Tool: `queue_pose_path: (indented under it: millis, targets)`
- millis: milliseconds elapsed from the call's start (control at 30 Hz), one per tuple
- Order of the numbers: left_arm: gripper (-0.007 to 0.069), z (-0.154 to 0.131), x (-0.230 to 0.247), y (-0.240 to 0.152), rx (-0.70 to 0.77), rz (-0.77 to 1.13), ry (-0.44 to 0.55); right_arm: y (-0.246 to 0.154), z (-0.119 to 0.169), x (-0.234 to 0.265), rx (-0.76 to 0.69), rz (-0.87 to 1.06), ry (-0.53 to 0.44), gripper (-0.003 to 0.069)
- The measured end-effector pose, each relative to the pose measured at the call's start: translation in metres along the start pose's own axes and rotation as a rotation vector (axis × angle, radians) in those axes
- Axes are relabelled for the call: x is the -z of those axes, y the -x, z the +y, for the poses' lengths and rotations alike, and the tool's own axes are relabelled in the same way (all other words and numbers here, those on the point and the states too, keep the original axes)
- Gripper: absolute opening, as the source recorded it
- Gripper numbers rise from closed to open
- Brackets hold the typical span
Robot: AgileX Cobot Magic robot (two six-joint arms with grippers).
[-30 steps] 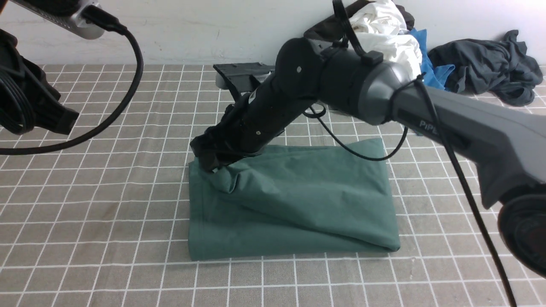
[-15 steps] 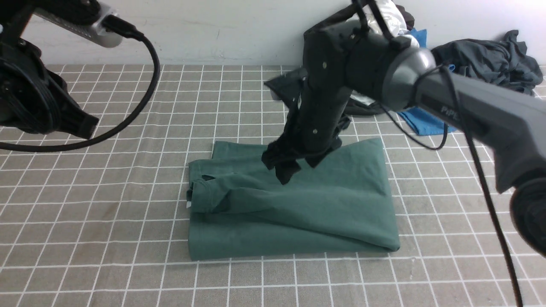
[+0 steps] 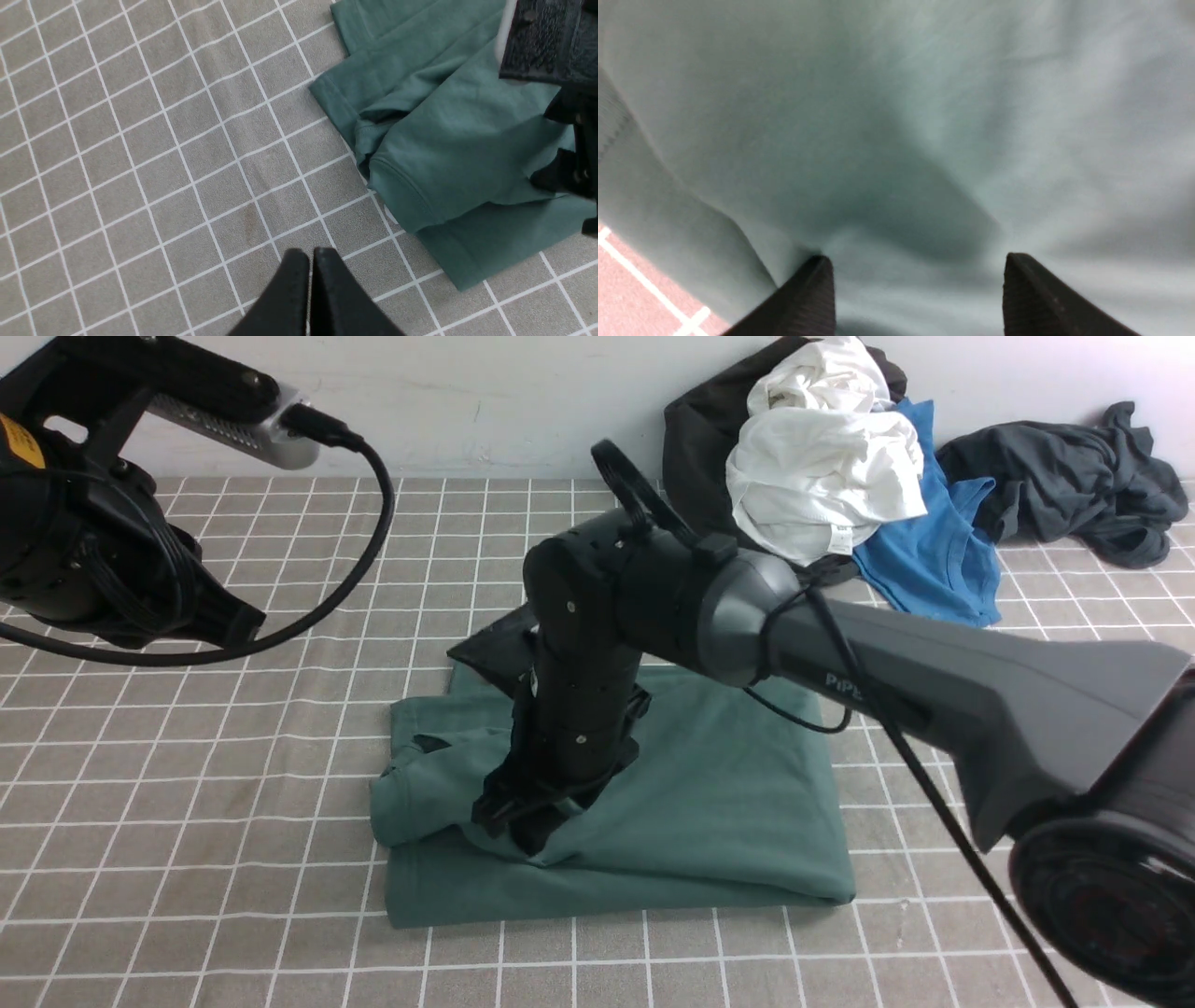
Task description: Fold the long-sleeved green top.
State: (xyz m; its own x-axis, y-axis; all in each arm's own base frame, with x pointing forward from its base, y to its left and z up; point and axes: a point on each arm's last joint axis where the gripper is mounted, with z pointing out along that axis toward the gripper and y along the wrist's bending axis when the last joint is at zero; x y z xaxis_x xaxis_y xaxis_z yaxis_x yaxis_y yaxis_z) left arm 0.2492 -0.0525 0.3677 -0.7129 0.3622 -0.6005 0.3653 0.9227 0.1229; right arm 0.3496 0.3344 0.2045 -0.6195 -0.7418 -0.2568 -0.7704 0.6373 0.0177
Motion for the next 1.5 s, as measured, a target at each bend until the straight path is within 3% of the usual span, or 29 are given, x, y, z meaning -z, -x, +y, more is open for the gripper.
queue_pose_path:
  millis: [200,367,567,600,833,967,1167,1500]
  targets:
    - [-0.0007,-0.005,0.048,-0.023,0.000,-0.107,0.023,-0.007,-0.014,0.097,-0.007,-0.181,-0.077,0.0431]
    - [-0.0007,-0.016,0.074,-0.077,0.013,-0.163,0.041,-0.048,-0.019,0.176,-0.038,-0.280,-0.112,0.0342]
    - [-0.0007,-0.033,0.065,-0.162,0.084,-0.274,0.064,-0.135,-0.017,0.212,-0.099,-0.405,-0.144,0.0150]
    - [-0.0007,-0.034,0.067,-0.164,0.086,-0.296,0.068,-0.134,-0.017,0.213,-0.098,-0.415,-0.145,0.0150]
    - [-0.0007,-0.044,0.061,-0.212,0.148,-0.556,0.092,-0.228,0.008,0.242,-0.091,-0.756,-0.202,0.0006]
    - [-0.0007,-0.047,0.063,-0.222,0.152,-0.637,0.100,-0.273,0.020,0.250,-0.082,-0.955,-0.240,-0.0012]
    - [-0.0007,-0.047,0.067,-0.224,0.152,-0.667,0.102,-0.310,0.029,0.261,-0.063,-1.137,-0.283,-0.0014]
    - [-0.0007,-0.047,0.067,-0.224,0.155,-0.669,0.099,-0.318,0.031,0.261,-0.062,-1.146,-0.285,-0.0014]
